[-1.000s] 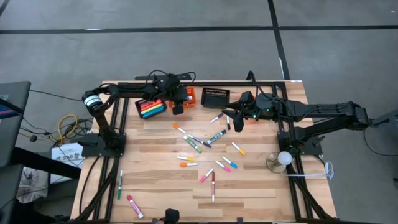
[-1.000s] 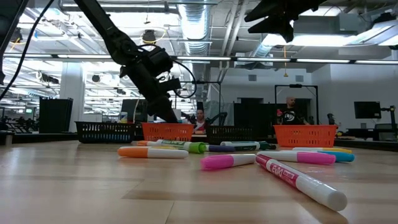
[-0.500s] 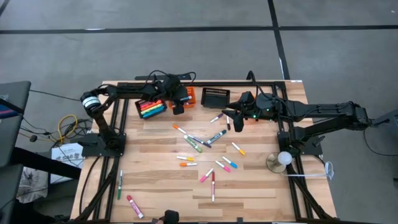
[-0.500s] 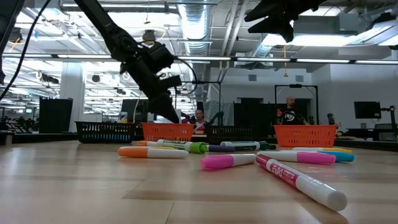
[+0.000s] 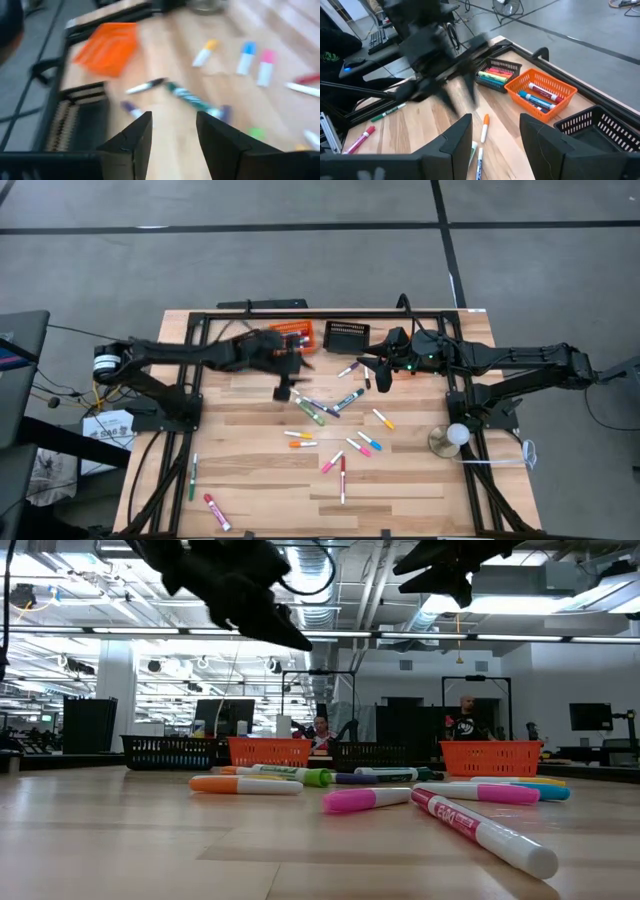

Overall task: Pick & Place Markers
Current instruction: Put the light green marker pen into the left orange bin, then put the green marker pen into the left orange bin

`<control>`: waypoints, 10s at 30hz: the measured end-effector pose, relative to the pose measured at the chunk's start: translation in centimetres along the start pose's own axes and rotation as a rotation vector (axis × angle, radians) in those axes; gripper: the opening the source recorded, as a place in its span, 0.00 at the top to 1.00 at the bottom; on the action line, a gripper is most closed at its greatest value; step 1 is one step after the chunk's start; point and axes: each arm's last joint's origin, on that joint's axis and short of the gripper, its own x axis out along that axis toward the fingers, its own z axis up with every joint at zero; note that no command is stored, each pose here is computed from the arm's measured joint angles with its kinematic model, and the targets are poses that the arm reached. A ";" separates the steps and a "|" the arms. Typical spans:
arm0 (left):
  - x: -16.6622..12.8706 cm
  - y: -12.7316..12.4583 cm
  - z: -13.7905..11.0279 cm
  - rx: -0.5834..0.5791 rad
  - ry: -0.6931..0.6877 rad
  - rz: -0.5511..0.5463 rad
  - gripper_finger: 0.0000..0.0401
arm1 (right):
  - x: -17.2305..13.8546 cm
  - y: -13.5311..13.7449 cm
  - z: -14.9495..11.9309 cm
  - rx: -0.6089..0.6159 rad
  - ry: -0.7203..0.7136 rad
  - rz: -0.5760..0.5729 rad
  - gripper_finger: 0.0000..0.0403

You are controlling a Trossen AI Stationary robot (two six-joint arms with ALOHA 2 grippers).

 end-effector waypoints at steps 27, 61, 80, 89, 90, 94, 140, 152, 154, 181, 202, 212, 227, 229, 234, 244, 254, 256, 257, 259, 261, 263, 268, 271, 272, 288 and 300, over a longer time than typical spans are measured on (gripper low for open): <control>6.4 -9.0 -3.0 -0.022 0.238 -0.204 0.50 | 0.0 0.3 0.0 0.000 0.020 0.074 0.61; 8.2 -7.3 -4.0 -0.092 0.269 -0.299 0.50 | 1.5 -1.0 -4.0 0.027 -0.046 0.031 0.61; 10.5 -7.5 -6.5 -0.111 0.358 -0.326 0.52 | 1.4 -0.9 -3.8 0.020 -0.066 0.039 0.61; 10.4 -7.7 -6.6 -0.130 0.374 -0.338 0.77 | 1.4 -0.9 -3.7 0.014 -0.078 0.041 0.61; 10.4 -7.7 -6.6 -0.134 0.377 -0.341 0.80 | 1.4 -0.9 -3.7 0.014 -0.078 0.041 0.61; 10.0 -7.9 -6.5 -0.185 0.389 -0.379 0.84 | 1.4 -0.9 -3.7 0.014 -0.079 0.041 0.61; -2.1 0.1 0.9 -0.357 -0.062 -0.229 0.84 | 1.4 -0.8 -3.6 0.016 -0.084 0.049 0.61; 2.6 4.8 -7.3 -0.342 0.336 0.130 0.84 | 1.4 -0.8 -3.6 0.016 -0.084 0.050 0.61; 2.2 6.1 -8.6 -0.356 0.362 0.160 0.84 | 1.4 -0.8 -3.6 0.016 -0.084 0.050 0.61; 3.8 11.8 -12.4 -0.368 0.433 0.151 0.84 | 1.4 -0.8 -3.6 0.016 -0.083 0.049 0.61; 3.9 11.5 -12.3 -0.400 0.424 0.121 0.70 | 1.4 -0.8 -3.6 0.016 -0.083 0.049 0.61; 2.3 11.7 -10.3 -0.489 0.369 0.188 0.65 | 1.4 -0.8 -3.6 0.016 -0.083 0.049 0.61; 0.2 3.4 1.6 -0.269 0.057 -0.020 0.64 | 1.4 -0.9 -3.6 0.015 -0.078 0.048 0.61; 0.3 2.2 2.2 -0.276 0.047 -0.052 0.64 | 1.4 -0.9 -3.6 0.015 -0.078 0.048 0.61; 0.7 -0.2 2.9 -0.318 0.047 -0.102 0.64 | 1.4 -0.9 -3.6 0.015 -0.078 0.047 0.61; 1.4 -2.5 1.2 -0.437 0.113 -0.179 0.66 | 1.4 -0.8 -3.7 -0.006 -0.067 0.063 0.61; 0.2 -3.7 -0.9 -0.554 0.154 -0.184 0.71 | 2.6 -0.7 -5.1 -0.138 0.150 0.041 0.61; -0.4 -3.7 -0.9 -0.550 0.125 -0.166 0.71 | 3.3 -0.6 -5.4 -0.180 0.215 0.027 0.61; -0.9 -3.8 -0.9 -0.549 0.114 -0.158 0.71 | 3.8 -0.5 -5.3 -0.207 0.232 0.029 0.61; -1.8 -3.8 -0.8 -0.543 0.087 -0.136 0.71 | 4.6 -0.2 -5.4 -0.265 0.298 0.025 0.61; -2.7 -3.9 -0.9 -0.553 0.064 -0.119 0.71 | 5.7 0.0 -5.5 -0.316 0.360 0.025 0.61; -3.4 -4.0 -0.9 -0.564 0.037 -0.104 0.71 | 6.5 0.2 -5.9 -0.368 0.437 0.023 0.61; -5.0 -4.5 -1.8 -0.609 0.013 -0.062 0.71 | 8.7 0.8 -6.3 -0.505 0.595 0.079 0.61; -5.6 -4.8 -2.3 -0.636 0.005 -0.043 0.71 | 9.4 1.0 -6.4 -0.572 0.673 0.104 0.61; -5.8 -4.9 -2.5 -0.648 0.001 -0.038 0.71 | 9.7 1.1 -6.3 -0.594 0.689 0.112 0.61; -5.5 -4.8 -2.4 -0.664 -0.068 -0.031 0.71 | 12.0 -0.3 -9.4 -0.821 0.994 0.197 0.41; -5.3 -4.7 -2.3 -0.663 -0.076 -0.031 0.72 | 16.1 -1.6 -11.1 -0.833 1.085 0.202 0.42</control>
